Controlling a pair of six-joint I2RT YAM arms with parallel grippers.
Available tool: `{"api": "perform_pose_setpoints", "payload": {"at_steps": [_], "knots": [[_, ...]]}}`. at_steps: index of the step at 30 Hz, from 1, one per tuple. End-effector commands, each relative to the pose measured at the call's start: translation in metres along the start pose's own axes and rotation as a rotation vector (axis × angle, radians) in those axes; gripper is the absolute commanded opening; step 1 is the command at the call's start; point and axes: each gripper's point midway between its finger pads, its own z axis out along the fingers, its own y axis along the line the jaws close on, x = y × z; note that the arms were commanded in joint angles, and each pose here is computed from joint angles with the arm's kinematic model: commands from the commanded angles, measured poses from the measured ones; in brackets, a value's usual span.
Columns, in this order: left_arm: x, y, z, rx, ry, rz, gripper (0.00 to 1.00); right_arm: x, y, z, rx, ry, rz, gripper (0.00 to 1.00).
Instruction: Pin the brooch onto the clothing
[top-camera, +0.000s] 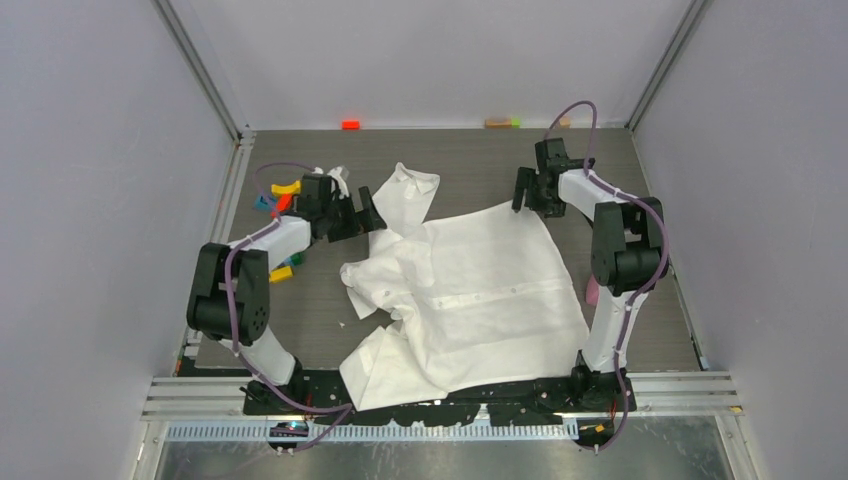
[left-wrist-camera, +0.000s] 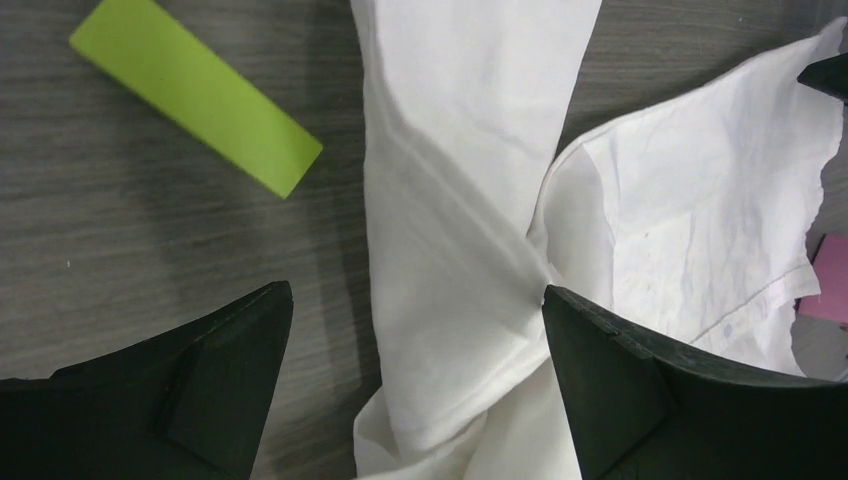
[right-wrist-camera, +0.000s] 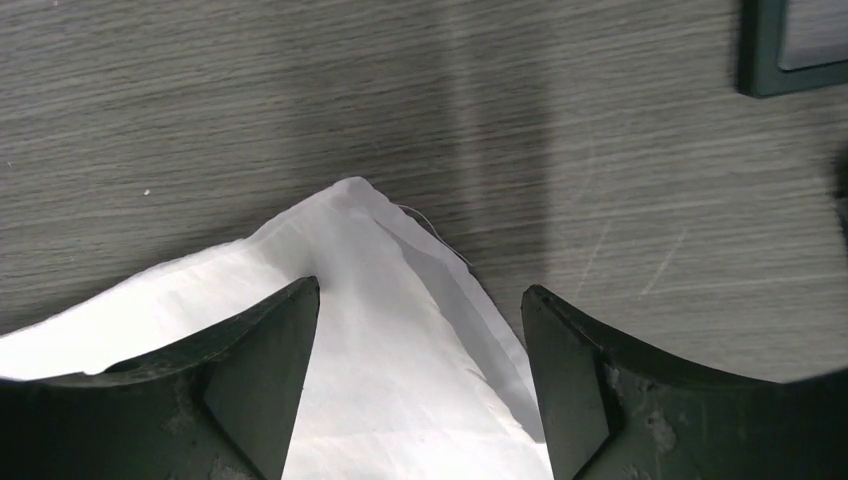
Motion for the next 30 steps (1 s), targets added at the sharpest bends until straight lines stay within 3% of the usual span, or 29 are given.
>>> {"api": "perform_pose_setpoints", "payload": {"at_steps": [1, 4, 6, 8, 11, 13, 14, 15, 17, 24, 30], "knots": [[-0.034, -0.003, 0.016, -0.044, -0.081, 0.094, 1.00, -0.016, 0.020, 0.004, -0.117, -0.006, 0.012, 0.79], [-0.028, 0.005, 0.028, -0.075, -0.047, 0.091, 1.00, -0.009, 0.028, 0.010, -0.171, 0.032, 0.025, 0.76], [-0.026, 0.001, 0.038, -0.046, -0.036, 0.091, 0.90, -0.004, 0.032, 0.015, -0.189, 0.057, 0.031, 0.73], [-0.026, -0.005, 0.047, 0.004, -0.032, 0.089, 0.72, -0.002, 0.034, 0.019, -0.201, 0.072, 0.036, 0.67], [-0.032, -0.011, 0.056, 0.037, -0.035, 0.079, 0.32, -0.002, 0.037, 0.020, -0.218, 0.080, 0.047, 0.52], [-0.041, -0.015, 0.056, 0.046, -0.064, 0.087, 0.08, -0.007, 0.039, 0.017, -0.238, 0.074, 0.063, 0.30], [-0.047, -0.017, 0.053, 0.046, -0.084, 0.095, 0.01, -0.012, 0.039, 0.013, -0.246, 0.062, 0.072, 0.23], [-0.057, -0.022, 0.047, 0.049, -0.116, 0.107, 0.00, -0.016, 0.041, 0.008, -0.265, 0.057, 0.089, 0.11], [-0.077, -0.032, 0.032, 0.051, -0.187, 0.141, 0.00, -0.031, 0.041, -0.006, -0.298, 0.019, 0.125, 0.02], [-0.168, -0.090, -0.079, 0.041, -0.519, 0.291, 0.00, -0.111, 0.014, -0.126, -0.349, -0.284, 0.218, 0.00], [-0.199, -0.154, -0.203, 0.107, -0.711, 0.428, 0.00, -0.147, -0.005, -0.284, -0.335, -0.618, 0.179, 0.00]]}}
